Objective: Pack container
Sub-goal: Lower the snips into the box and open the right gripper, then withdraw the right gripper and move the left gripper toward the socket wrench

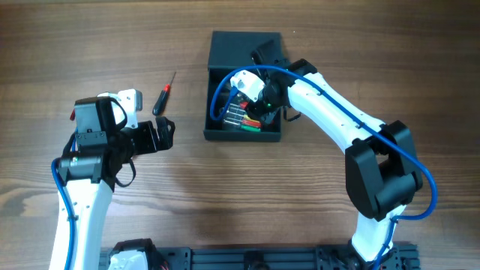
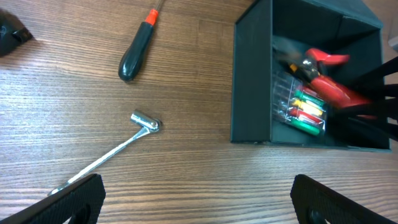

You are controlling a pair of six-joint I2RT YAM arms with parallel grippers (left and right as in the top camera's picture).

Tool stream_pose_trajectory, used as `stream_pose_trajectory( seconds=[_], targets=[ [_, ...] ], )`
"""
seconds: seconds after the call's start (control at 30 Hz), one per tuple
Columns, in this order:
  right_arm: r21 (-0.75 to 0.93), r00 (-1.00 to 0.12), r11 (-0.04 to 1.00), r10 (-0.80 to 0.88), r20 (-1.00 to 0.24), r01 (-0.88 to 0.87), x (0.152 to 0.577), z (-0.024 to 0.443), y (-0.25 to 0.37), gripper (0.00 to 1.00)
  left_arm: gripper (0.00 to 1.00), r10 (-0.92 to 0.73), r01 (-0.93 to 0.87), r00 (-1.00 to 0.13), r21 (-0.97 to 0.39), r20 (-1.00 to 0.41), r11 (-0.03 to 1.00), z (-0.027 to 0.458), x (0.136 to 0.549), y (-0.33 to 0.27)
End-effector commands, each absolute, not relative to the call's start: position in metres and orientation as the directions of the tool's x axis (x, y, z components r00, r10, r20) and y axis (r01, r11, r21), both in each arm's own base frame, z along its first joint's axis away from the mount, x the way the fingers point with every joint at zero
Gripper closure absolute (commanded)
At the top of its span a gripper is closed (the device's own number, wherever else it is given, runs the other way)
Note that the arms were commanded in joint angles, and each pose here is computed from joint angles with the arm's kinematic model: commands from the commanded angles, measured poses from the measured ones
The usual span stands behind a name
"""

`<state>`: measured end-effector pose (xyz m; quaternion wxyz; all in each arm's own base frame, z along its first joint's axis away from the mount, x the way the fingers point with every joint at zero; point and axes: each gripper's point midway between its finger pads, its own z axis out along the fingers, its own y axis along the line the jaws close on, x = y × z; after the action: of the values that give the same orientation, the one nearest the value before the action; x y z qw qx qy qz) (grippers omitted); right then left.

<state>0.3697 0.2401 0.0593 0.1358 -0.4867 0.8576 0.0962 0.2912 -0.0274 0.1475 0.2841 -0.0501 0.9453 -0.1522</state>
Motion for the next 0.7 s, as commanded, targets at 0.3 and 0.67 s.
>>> stream_pose_trajectory(
  seconds=[0.3, 0.67],
  targets=[
    [0.052, -0.499, 0.514, -0.796, -0.344, -0.856, 0.37, 0.066, 0.243, 0.42, 0.0, -0.171, 0.011, -0.826, -0.319, -0.537, 0.948, 0.154, 0.294, -0.028],
    [-0.045, -0.468, 0.616, -0.641, -0.608, -0.786, 0.4, 0.205, 0.252, 0.0, 0.0, -0.168, 0.02, -0.812, -0.315, -0.558, 0.949, 0.158, 0.299, -0.028]
  ],
)
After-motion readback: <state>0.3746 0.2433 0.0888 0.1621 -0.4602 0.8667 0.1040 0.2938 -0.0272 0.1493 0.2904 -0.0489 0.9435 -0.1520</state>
